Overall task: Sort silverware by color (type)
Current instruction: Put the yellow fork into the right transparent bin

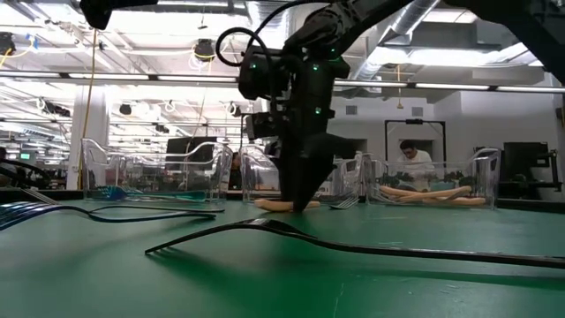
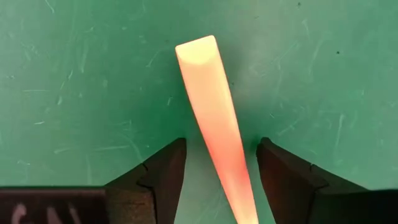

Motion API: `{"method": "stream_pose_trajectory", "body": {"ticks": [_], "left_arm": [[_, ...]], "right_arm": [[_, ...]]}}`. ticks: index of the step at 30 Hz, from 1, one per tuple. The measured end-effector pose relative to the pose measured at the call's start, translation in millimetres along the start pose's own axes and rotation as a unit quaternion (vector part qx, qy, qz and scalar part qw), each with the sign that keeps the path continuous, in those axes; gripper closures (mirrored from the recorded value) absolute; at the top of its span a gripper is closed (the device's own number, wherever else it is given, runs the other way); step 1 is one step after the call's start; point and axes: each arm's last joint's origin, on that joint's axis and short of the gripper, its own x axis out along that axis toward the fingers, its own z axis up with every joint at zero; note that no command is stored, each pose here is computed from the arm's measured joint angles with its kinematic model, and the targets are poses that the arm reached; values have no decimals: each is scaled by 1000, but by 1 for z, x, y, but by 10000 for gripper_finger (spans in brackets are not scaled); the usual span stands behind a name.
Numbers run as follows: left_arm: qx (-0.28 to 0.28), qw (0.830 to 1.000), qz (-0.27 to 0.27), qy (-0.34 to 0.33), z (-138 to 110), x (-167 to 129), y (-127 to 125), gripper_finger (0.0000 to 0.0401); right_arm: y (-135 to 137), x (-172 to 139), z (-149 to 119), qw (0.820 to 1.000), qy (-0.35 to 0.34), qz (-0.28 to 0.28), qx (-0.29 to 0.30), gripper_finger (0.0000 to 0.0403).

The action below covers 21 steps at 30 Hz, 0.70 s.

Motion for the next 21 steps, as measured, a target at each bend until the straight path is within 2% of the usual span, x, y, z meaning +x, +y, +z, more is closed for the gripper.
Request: {"method": "stream_pose_trajectory", "body": {"ticks": [5, 14, 21], "left_arm": [[1, 1000, 1, 0, 0, 0, 0, 256], [0, 1000, 1, 0, 0, 0, 0, 256], [0, 1000, 1, 0, 0, 0, 0, 256]], "right_arm": [[1, 2, 0, 1000, 0, 0, 1, 204], [-3, 3, -3, 999, 4, 5, 41, 315], [1, -1, 0, 999, 0, -4, 38, 314]]}}
